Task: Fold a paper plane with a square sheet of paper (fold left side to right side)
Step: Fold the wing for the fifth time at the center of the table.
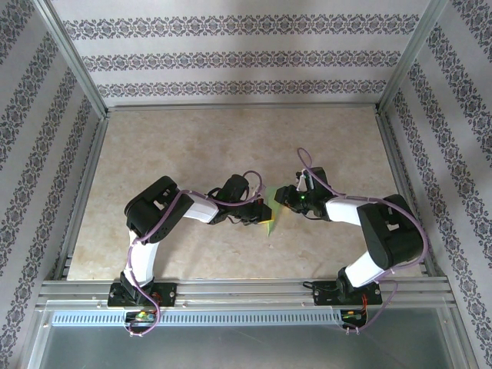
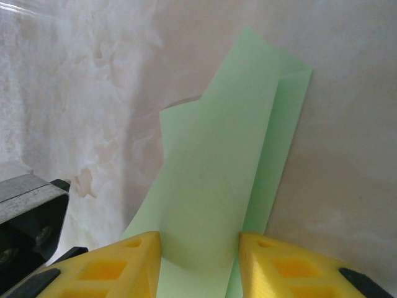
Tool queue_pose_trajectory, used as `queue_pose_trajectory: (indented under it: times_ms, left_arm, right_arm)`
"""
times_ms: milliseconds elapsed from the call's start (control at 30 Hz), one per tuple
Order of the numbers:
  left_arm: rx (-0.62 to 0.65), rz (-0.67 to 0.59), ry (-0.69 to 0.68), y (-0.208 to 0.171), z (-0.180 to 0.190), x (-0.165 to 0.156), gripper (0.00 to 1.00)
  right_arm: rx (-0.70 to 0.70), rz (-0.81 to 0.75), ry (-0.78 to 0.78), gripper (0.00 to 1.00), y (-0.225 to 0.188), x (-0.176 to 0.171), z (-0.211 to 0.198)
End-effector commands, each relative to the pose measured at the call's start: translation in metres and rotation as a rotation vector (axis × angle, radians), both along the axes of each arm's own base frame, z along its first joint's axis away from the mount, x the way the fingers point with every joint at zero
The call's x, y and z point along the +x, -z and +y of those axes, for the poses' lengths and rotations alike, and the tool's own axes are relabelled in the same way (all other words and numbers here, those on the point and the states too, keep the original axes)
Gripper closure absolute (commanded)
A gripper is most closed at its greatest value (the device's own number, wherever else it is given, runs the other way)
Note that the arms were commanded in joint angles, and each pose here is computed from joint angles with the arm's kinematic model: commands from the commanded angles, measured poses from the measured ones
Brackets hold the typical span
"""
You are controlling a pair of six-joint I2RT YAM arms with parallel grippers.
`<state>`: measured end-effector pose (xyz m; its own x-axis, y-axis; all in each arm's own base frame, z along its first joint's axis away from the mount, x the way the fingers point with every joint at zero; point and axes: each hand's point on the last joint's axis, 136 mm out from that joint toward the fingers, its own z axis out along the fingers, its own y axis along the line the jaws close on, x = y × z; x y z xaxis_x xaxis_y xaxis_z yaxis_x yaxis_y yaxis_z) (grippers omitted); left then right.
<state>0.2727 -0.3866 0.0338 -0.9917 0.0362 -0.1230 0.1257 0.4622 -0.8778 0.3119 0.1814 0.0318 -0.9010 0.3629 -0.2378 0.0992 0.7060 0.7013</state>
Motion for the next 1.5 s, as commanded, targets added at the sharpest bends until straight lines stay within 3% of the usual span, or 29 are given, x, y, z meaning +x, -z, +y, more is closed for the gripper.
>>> queue_pose_trajectory:
  times_ms: [0, 700, 1133, 1467]
  left_arm:
    - [-0.024, 0.000, -0.005, 0.002, 0.002, 0.003, 0.96]
    - [-0.036, -0.039, -0.055, -0.024, 0.019, 0.021, 0.69]
    - [0.010, -0.020, -0.067, -0.006, 0.018, 0.038, 0.69]
    - [0.084, -0.015, -0.084, 0.010, 0.023, 0.041, 0.85]
  right_arm:
    - [-0.011, -0.013, 0.010, 0.62, -0.001, 0.008, 0.004]
    - [-0.096, 0.082, -0.014, 0.65, 0.031, -0.002, 0.003]
    - [-0.096, 0.081, -0.021, 0.65, 0.029, -0.001, 0.005]
    - [-0.105, 0.082, -0.029, 0.65, 0.029, -0.002, 0.006]
